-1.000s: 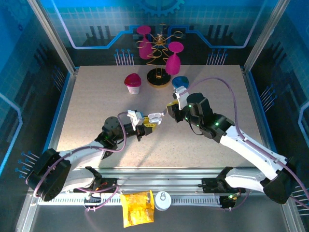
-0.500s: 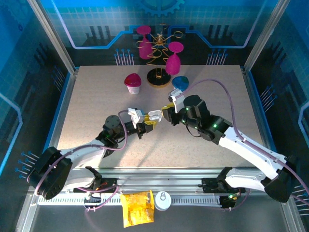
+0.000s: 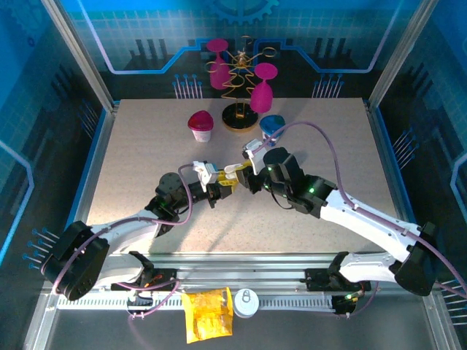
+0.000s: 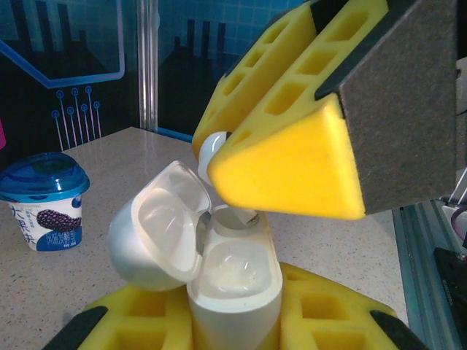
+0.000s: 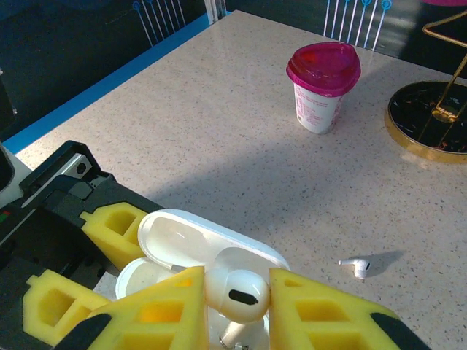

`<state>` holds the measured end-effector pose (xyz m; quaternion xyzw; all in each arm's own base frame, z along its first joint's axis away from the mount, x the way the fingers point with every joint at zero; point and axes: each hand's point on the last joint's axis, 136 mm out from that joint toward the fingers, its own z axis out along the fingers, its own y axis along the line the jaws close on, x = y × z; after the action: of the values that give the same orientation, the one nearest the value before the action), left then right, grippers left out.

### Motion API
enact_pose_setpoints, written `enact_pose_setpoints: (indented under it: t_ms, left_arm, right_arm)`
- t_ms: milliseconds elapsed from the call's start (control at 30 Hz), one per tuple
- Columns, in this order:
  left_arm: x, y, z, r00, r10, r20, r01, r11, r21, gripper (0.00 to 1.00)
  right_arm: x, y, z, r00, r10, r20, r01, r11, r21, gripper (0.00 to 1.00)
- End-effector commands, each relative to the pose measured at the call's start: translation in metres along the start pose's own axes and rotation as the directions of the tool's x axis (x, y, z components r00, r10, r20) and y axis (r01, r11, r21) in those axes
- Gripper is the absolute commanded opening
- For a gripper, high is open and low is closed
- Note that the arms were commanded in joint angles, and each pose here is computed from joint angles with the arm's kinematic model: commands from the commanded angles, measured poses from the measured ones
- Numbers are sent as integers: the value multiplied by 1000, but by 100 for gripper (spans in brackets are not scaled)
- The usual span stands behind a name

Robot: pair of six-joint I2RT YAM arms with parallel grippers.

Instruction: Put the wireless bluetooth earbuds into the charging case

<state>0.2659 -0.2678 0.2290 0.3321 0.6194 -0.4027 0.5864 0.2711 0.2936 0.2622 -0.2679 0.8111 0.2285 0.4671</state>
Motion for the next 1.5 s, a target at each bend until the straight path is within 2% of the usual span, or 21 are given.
enact_pose_setpoints:
  t_ms: [0, 400, 733, 933, 1100, 1333, 1467]
  left_arm:
    - [-23, 3, 1, 998, 25, 59, -24, 1000, -17, 20]
    - [-26, 10, 1, 997, 16, 69, -12, 998, -59, 20]
    - [-30, 11, 2, 997, 20, 77, -16, 998, -62, 20]
    - [-30, 11, 4, 997, 19, 78, -15, 998, -55, 20]
    - [-28, 10, 4, 997, 23, 77, -20, 998, -51, 20]
    - [-23, 12, 4, 997, 23, 69, -20, 998, -56, 20]
    - [-21, 11, 4, 997, 32, 65, -29, 998, -53, 20]
  right_arm:
    - [-4, 0, 2, 1000, -15, 22, 15, 1000, 17, 22]
    - [6, -4, 2, 999, -52, -8, 52, 998, 38, 22]
    - [2, 5, 1, 998, -57, -6, 57, 998, -3, 29]
    - [-8, 8, -6, 998, -50, 25, 50, 999, -14, 38]
    - [-20, 6, -16, 997, -24, 71, 25, 1000, -15, 51]
    - [-36, 7, -35, 987, 62, 146, -49, 995, -91, 60]
    - [-39, -3, -42, 976, 139, 167, -120, 985, -120, 62]
